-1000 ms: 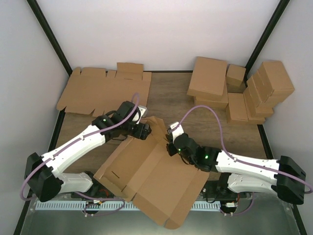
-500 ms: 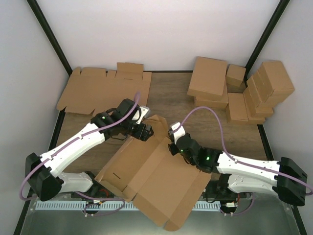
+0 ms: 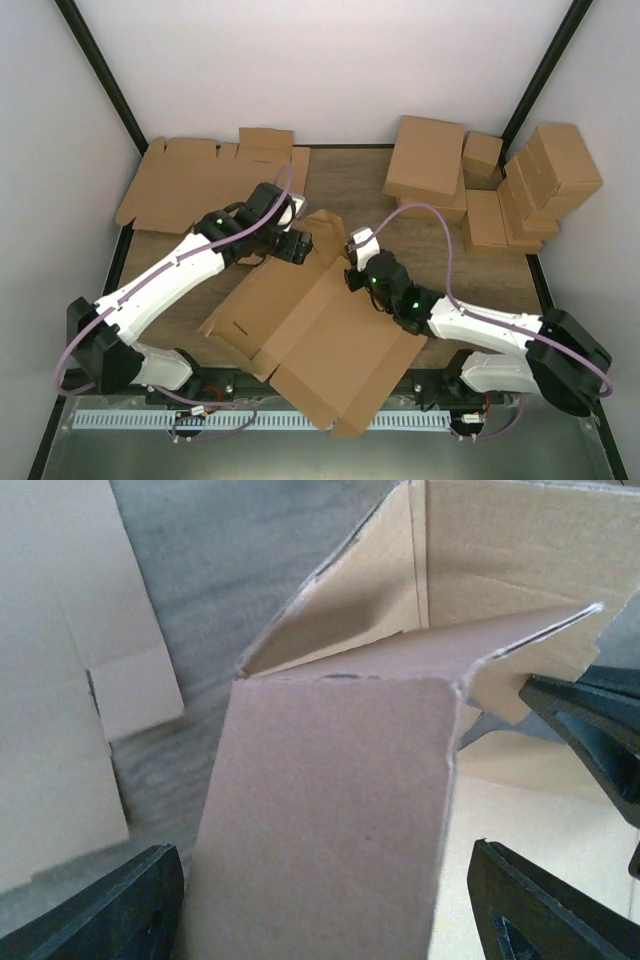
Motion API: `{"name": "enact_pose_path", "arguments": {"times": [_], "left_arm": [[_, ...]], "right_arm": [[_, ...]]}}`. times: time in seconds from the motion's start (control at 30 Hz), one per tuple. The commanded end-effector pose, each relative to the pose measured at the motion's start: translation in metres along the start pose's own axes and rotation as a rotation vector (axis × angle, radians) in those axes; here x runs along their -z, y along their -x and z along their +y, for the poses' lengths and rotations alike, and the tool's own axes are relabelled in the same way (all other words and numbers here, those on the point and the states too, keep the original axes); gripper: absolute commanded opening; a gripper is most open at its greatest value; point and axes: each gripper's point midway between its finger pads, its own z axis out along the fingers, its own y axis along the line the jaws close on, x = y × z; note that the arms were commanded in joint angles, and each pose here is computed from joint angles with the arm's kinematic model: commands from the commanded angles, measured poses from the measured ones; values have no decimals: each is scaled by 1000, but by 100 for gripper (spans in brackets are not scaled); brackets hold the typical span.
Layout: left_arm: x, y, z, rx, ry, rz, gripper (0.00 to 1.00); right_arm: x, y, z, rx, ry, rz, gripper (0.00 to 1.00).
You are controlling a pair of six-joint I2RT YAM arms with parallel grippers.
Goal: Fold the paper box
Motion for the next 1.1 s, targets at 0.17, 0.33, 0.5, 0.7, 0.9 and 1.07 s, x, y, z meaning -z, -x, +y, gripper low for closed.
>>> {"name": "enact_pose_path", "arguments": {"times": [0.17, 0.33, 0.5, 0.7, 0.9, 1.07], "left_arm": [[-5, 45, 16, -23, 58, -52, 81], [-13, 47, 13, -35, 41, -45, 80], [-21, 41, 7, -38, -4, -26, 80], [-30, 26, 1, -48, -22, 8, 79], [-30, 20, -5, -81, 24, 1, 78], [-25, 18, -3, -78, 46, -14, 78]], "right_arm": [[-22, 70, -8, -20, 12, -214, 1], [-28, 63, -6, -13, 18, -198, 1], [-20, 57, 7, 16, 88, -169, 1], [-11, 43, 6, 0, 35, -133, 1], [-4, 37, 27, -10, 15, -134, 1], [0, 28, 28, -70, 14, -129, 1]]}}
